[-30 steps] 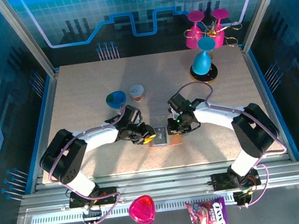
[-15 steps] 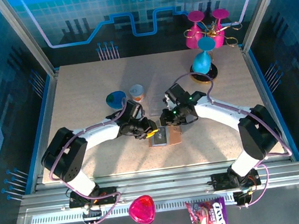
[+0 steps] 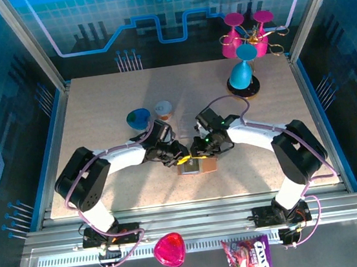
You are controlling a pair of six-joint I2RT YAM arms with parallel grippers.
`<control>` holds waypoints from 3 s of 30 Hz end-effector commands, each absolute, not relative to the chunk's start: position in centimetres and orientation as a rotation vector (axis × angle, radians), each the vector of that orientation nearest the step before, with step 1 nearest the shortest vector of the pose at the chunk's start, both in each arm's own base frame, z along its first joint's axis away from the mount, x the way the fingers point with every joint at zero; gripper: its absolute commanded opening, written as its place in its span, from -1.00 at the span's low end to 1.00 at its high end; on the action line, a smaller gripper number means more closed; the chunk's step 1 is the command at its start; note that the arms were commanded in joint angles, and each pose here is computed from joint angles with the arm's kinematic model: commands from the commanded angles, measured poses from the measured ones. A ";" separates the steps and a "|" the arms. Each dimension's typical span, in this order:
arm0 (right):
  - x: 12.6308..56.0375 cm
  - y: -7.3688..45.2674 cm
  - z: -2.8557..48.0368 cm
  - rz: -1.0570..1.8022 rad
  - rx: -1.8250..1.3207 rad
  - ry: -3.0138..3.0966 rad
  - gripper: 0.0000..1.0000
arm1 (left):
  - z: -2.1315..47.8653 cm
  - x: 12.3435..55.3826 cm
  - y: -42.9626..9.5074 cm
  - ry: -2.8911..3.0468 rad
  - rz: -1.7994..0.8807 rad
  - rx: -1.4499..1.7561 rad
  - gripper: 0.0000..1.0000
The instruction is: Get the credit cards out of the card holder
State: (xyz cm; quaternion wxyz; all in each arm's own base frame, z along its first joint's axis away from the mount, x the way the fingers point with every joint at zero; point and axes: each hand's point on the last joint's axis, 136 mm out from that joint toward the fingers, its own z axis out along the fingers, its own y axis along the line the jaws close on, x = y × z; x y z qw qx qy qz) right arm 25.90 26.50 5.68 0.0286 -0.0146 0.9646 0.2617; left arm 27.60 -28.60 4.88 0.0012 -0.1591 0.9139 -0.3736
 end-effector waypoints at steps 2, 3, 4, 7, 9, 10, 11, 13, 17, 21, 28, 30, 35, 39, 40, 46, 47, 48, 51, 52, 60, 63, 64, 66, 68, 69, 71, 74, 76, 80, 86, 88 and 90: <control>25.0 26.2 4.6 0.767 -0.038 3.011 -0.54 | 5.0 27.9 -29.6 2.873 -1.243 -0.507 -0.62; 24.9 26.2 4.4 0.778 -0.039 3.009 -0.59 | 4.9 27.9 -29.6 2.876 -1.240 -0.510 -0.62; 24.9 26.4 4.4 0.793 -0.037 3.006 -0.62 | 4.8 27.9 -29.5 2.875 -1.238 -0.512 -0.63; 24.8 26.7 4.2 0.838 -0.025 2.998 -0.64 | 4.4 27.8 -29.1 2.883 -1.203 -0.511 -0.63; 24.8 27.0 4.1 0.867 -0.013 2.994 -0.64 | 4.0 27.6 -28.7 2.898 -1.162 -0.510 -0.63; 24.7 27.0 4.0 0.872 -0.011 2.995 -0.64 | 3.8 27.5 -28.5 2.904 -1.149 -0.513 -0.63; 24.8 27.1 3.9 0.878 -0.007 2.994 -0.64 | 3.7 27.5 -28.4 2.906 -1.143 -0.517 -0.63; 24.7 27.2 3.8 0.889 -0.007 2.994 -0.63 | 3.2 27.2 -28.2 2.915 -1.135 -0.523 -0.63; 24.7 27.2 3.3 0.908 0.001 2.997 -0.62 | 3.0 27.0 -28.1 2.919 -1.135 -0.534 -0.63; 24.6 27.1 2.8 0.908 0.016 3.001 -0.61 | 3.0 27.0 -28.1 2.918 -1.134 -0.534 -0.63; 24.4 26.2 2.0 0.850 0.024 3.023 -0.44 | 2.9 26.9 -28.0 2.923 -1.127 -0.542 -0.63; 24.4 26.0 2.1 0.831 0.019 3.021 -0.41 | 2.8 26.8 -27.9 2.927 -1.124 -0.544 -0.63; 24.7 25.8 2.8 0.823 0.019 3.004 -0.37 | 2.9 26.9 -27.9 2.925 -1.124 -0.544 -0.63; 25.1 26.1 3.9 0.874 0.016 2.962 -0.36 | 2.7 26.7 -27.8 2.930 -1.117 -0.546 -0.63; 25.2 26.1 4.3 0.896 0.021 2.946 -0.36 | 2.7 26.7 -27.8 2.932 -1.114 -0.546 -0.63; 25.4 25.2 4.6 0.989 0.048 2.893 -0.46 | 2.3 26.5 -27.4 2.941 -1.086 -0.552 -0.63; 25.4 25.1 4.5 1.009 0.058 2.891 -0.46 | 2.4 26.5 -27.4 2.939 -1.086 -0.549 -0.64; 25.4 25.0 4.5 1.030 0.064 2.889 -0.47 | 2.4 26.5 -27.5 2.938 -1.087 -0.549 -0.64; 25.3 24.8 4.1 1.075 0.069 2.887 -0.49 | 2.5 26.7 -27.5 2.936 -1.087 -0.543 -0.64; 25.3 24.7 3.9 1.070 0.074 2.893 -0.50 | 2.7 26.8 -27.6 2.933 -1.091 -0.541 -0.64; 25.3 24.4 2.1 1.110 0.113 2.908 -0.57 | 2.4 26.8 -27.5 2.943 -1.070 -0.539 -0.70; 25.2 24.5 1.7 1.130 0.123 2.913 -0.58 | 2.0 26.6 -27.3 2.958 -1.049 -0.544 -0.73; 25.2 24.6 1.6 1.146 0.124 2.910 -0.58 | 2.0 26.6 -27.3 2.959 -1.048 -0.546 -0.73; 25.1 24.8 1.5 1.185 0.133 2.904 -0.58 | 2.0 26.6 -27.3 2.962 -1.047 -0.547 -0.73; 25.1 25.0 1.3 1.218 0.144 2.893 -0.59 | 1.9 26.5 -27.2 2.965 -1.042 -0.552 -0.73; 25.1 25.0 1.2 1.227 0.152 2.890 -0.59 | 1.9 26.5 -27.2 2.963 -1.041 -0.554 -0.73; 25.1 25.1 1.1 1.251 0.167 2.882 -0.61 | 1.7 26.4 -27.1 2.968 -1.037 -0.559 -0.73; 25.2 25.3 1.1 1.302 0.185 2.855 -0.62 | 1.7 26.4 -27.1 2.968 -1.037 -0.561 -0.73; 25.3 25.6 1.2 1.343 0.190 2.839 -0.62 | 1.6 26.3 -27.1 2.971 -1.034 -0.561 -0.73; 25.3 25.6 1.1 1.363 0.202 2.831 -0.65 | 1.5 26.3 -27.0 2.972 -1.031 -0.563 -0.73; 25.4 24.9 0.9 1.318 0.219 2.842 -0.75 | 1.5 26.3 -26.9 2.974 -1.025 -0.566 -0.73; 25.3 24.6 1.0 1.296 0.218 2.848 -0.78 | 1.4 26.2 -26.9 2.976 -1.022 -0.567 -0.73; 25.4 24.1 1.0 1.272 0.222 2.852 -0.79 | 1.5 26.2 -26.9 2.975 -1.023 -0.566 -0.72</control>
